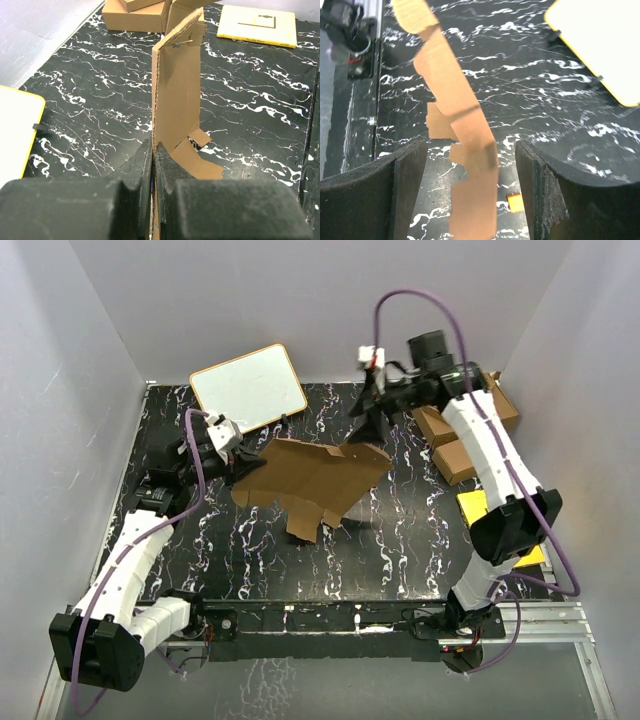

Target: Fold the paper box

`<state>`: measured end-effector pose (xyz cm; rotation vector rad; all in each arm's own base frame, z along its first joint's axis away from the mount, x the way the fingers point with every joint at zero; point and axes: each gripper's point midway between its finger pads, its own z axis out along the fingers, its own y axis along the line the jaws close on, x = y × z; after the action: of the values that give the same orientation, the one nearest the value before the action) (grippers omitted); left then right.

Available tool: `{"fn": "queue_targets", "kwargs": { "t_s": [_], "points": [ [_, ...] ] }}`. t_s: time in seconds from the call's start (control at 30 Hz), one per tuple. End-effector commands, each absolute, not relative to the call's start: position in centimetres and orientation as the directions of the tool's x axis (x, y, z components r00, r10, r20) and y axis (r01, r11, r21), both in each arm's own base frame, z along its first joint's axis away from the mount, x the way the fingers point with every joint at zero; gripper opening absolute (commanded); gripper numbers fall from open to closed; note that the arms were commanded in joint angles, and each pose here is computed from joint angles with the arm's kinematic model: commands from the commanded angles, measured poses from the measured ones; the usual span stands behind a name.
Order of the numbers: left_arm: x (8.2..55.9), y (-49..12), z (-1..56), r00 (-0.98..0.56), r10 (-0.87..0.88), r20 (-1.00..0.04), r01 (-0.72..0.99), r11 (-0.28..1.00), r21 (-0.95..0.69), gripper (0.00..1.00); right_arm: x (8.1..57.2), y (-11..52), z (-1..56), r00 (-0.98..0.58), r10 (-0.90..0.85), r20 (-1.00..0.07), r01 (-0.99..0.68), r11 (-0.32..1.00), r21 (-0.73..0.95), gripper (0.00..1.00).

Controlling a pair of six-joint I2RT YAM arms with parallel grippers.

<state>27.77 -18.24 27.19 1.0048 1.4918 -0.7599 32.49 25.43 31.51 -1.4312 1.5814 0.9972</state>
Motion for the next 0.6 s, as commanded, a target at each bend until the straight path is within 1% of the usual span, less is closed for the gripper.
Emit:
{"fn": "queue_targets", "kwargs": {
  "t_s": [0.0, 0.03, 0.07, 0.13, 0.17, 0.2, 0.23, 0.3, 0.37, 0.47, 0.57],
  "points": [
    [27.3, -17.9, 28.4, 0.039, 0.151, -0.988, 0.894, 0.437, 0.102, 0.0, 33.5, 20.1, 38.9, -0.047, -0.199, -0.979, -0.986, 0.166, 0.014, 0.77],
    [27.2, -17.9, 28.5, 0.038, 0.142, -0.989, 0.894, 0.438, 0.097, 0.0, 34.3, 18.3, 39.3, -0.062, -0.167, -0.984, -0.978, 0.208, 0.027, 0.77],
    [27.1, -17.9, 28.4, 0.037, 0.133, -0.99, 0.895, 0.437, 0.092, 0.0, 35.0, 16.4, 38.5, -0.105, -0.14, -0.985, -0.964, 0.256, 0.066, 0.77],
    [27.0, -17.8, 28.5, 0.039, 0.121, -0.992, 0.896, 0.435, 0.088, 0.0, 36.7, 12.2, 37.2, -0.184, -0.08, -0.98, -0.911, 0.388, 0.139, 0.76],
    [26.9, -17.8, 28.5, 0.038, 0.119, -0.992, 0.896, 0.435, 0.086, 0.0, 37.7, 10.5, 36.8, -0.165, -0.062, -0.984, -0.887, 0.446, 0.12, 0.77],
    [26.9, -17.7, 28.4, 0.037, 0.119, -0.992, 0.896, 0.435, 0.086, 0.0, 38.4, 9.1, 35.8, -0.186, -0.036, -0.982, -0.856, 0.497, 0.144, 0.77],
    [26.9, -17.7, 28.4, 0.033, 0.118, -0.992, 0.896, 0.436, 0.082, 0.0, 38.8, 7.8, 35.0, -0.195, -0.012, -0.981, -0.826, 0.541, 0.158, 0.76],
    [26.8, -17.6, 28.4, 0.031, 0.115, -0.993, 0.897, 0.436, 0.078, 0.0, 39.4, 6.1, 32.6, -0.248, 0.044, -0.968, -0.772, 0.595, 0.225, 0.72],
    [26.7, -17.6, 28.6, 0.031, 0.105, -0.994, 0.898, 0.434, 0.074, 0.0, 39.3, 6.0, 30.0, -0.305, 0.074, -0.949, -0.756, 0.588, 0.289, 0.65],
    [26.8, -17.7, 28.6, 0.023, 0.092, -0.995, 0.9, 0.433, 0.061, 0.0, 37.9, 7.4, 26.7, -0.401, 0.115, -0.909, -0.776, 0.484, 0.404, 0.59],
    [26.8, -17.7, 28.6, 0.017, 0.087, -0.996, 0.902, 0.43, 0.053, 0.0, 36.5, 8.8, 24.7, -0.445, 0.114, -0.888, -0.794, 0.409, 0.45, 0.59]
  ]
}}
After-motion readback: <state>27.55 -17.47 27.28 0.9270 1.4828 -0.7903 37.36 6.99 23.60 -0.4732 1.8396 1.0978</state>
